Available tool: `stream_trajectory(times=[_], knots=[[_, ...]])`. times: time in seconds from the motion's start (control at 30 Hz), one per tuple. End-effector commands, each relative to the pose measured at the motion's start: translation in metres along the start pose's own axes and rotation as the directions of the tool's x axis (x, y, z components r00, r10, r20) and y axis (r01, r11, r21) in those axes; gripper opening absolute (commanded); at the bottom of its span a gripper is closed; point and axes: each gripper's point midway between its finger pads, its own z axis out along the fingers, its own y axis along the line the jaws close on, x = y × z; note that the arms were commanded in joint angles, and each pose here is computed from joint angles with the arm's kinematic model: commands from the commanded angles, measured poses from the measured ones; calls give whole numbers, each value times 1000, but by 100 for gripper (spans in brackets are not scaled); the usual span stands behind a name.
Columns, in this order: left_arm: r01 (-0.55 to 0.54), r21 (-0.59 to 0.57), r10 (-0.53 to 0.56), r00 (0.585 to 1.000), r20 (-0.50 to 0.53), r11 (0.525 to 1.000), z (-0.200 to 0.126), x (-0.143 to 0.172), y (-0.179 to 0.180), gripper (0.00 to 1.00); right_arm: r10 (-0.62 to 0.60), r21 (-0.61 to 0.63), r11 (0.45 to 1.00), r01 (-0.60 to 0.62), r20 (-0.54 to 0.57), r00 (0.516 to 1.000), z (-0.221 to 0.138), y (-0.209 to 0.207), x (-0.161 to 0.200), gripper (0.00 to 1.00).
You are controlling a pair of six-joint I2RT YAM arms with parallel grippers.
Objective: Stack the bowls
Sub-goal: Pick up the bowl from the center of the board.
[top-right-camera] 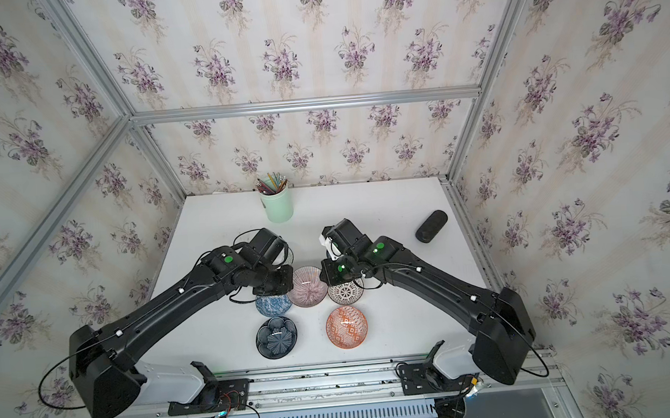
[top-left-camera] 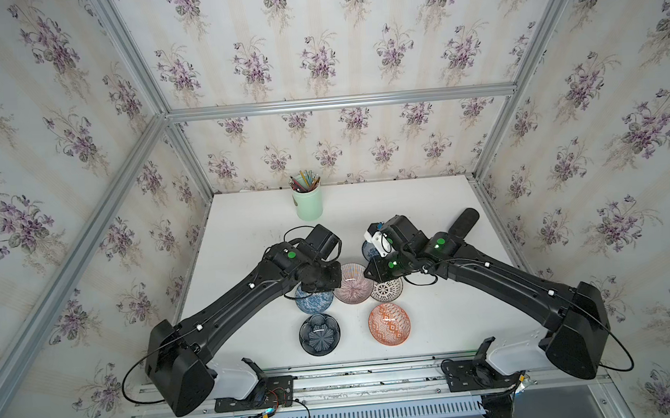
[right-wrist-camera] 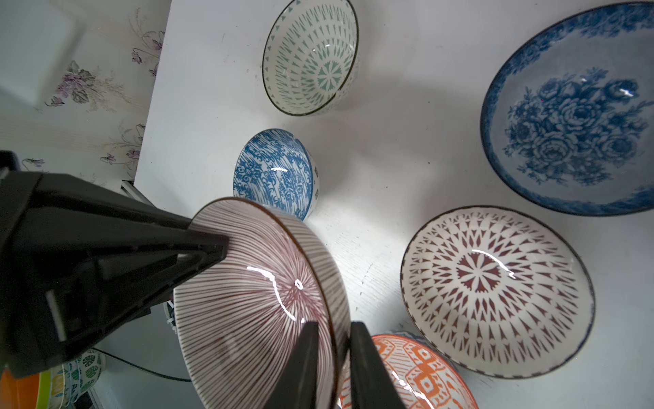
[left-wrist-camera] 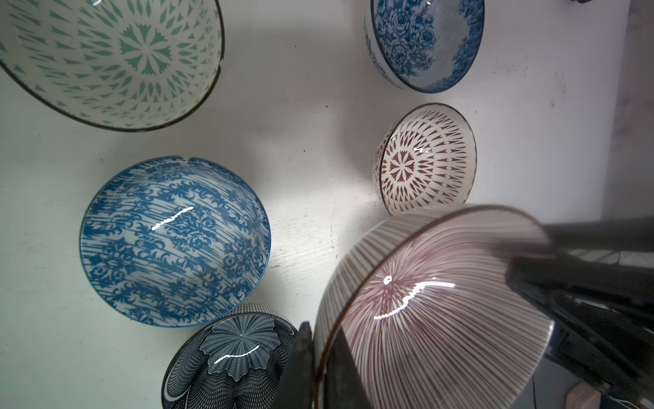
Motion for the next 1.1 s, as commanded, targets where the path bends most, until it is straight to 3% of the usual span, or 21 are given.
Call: stream_trajectory(times=[0.0, 0.37, 0.43, 0.63, 0.9, 1.07], knots=[[-5, 48, 4, 1000, 23, 999, 0, -5, -10, 0, -11, 34, 999, 11, -15, 1000, 1, -4, 2, 15], [0, 80, -2, 1000, 30, 997, 1, -5, -15, 1, -9, 77, 997, 14, -65, 998, 10, -9, 3, 0], [-4, 84, 2, 999, 33, 996, -2, -5, -15, 31, -17, 80, 997, 23, -73, 997, 11, -8, 2, 0], [7, 52, -11, 997, 76, 999, -20, -5, -7, 80, -23, 91, 995, 31, -94, 995, 13, -6, -3, 0], [51, -31, -46, 986, 160, 998, -46, 4, 25, 81, 14, 134, 991, -2, -86, 996, 13, -30, -13, 0], [87, -71, -72, 979, 190, 994, -56, 16, 49, 78, 79, 176, 982, -67, -59, 995, 9, -69, -16, 0]])
